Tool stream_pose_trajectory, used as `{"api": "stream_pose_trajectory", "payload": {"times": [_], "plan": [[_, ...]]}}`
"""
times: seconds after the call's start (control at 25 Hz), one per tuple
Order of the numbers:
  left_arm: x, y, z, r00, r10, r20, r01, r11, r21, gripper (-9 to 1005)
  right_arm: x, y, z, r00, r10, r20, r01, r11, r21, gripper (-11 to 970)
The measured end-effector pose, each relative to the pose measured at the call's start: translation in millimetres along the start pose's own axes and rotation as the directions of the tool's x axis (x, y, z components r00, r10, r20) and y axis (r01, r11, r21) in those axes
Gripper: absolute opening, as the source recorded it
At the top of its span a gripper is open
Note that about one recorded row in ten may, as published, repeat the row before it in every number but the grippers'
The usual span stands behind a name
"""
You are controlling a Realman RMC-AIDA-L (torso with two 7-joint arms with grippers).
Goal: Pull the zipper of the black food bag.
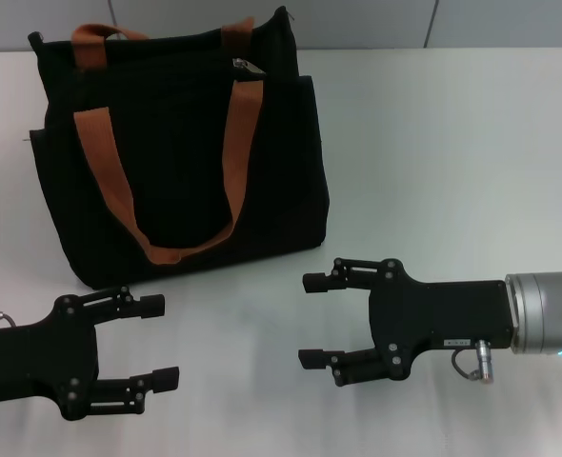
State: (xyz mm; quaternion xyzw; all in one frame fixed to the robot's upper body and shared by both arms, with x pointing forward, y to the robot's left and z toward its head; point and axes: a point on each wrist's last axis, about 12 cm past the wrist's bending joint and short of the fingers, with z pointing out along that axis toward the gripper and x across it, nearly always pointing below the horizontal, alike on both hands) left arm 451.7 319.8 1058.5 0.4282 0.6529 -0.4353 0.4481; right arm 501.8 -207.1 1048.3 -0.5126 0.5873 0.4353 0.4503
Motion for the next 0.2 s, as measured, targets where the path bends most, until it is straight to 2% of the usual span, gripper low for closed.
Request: {"api": "stream_pose_trajectory", "payload": {"times": [0.2], "plan": [[0.5, -0.9, -0.2, 1.000, -0.002, 0.002, 0.002, 1.000, 0.000, 829, -0.1, 0.1, 0.0, 1.000, 0.000, 0.001, 0.000, 1.000, 0.000, 812]]}}
